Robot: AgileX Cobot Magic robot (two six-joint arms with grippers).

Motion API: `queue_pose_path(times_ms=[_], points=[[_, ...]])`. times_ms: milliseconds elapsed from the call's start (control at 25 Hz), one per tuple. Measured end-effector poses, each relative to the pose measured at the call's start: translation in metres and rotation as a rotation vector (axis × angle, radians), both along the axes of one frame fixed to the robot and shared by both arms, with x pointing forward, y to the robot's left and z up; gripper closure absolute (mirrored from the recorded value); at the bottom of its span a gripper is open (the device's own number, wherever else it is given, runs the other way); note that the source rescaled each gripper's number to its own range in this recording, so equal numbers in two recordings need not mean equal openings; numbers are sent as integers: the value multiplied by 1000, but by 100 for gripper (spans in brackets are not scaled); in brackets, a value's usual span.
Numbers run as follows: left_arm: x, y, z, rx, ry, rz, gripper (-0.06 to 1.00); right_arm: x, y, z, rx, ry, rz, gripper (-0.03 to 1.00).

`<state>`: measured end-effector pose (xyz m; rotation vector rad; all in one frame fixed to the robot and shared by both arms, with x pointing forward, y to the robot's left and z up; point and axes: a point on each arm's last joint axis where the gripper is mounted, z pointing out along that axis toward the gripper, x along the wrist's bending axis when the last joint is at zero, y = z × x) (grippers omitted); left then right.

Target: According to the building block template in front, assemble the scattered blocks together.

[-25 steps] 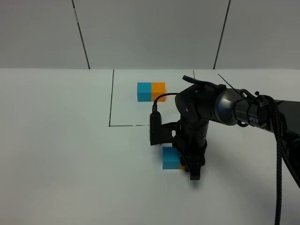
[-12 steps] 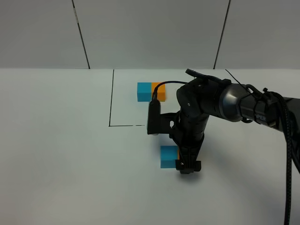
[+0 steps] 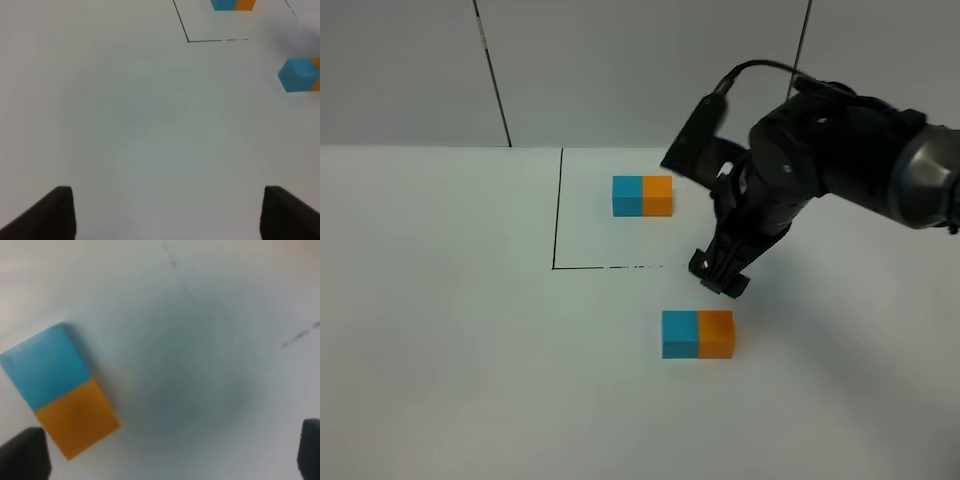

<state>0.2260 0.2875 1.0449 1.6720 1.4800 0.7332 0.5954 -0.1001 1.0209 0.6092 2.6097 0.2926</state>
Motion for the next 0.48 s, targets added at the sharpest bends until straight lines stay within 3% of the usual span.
queue_pose_path(times_ms=[240,480], points=[[0,0,0,0,0,0,34,-21,-60,35,90,-122,-353,-3],[0,0,0,0,0,0,34,-59,-123,46,133,-141,-562,-3]])
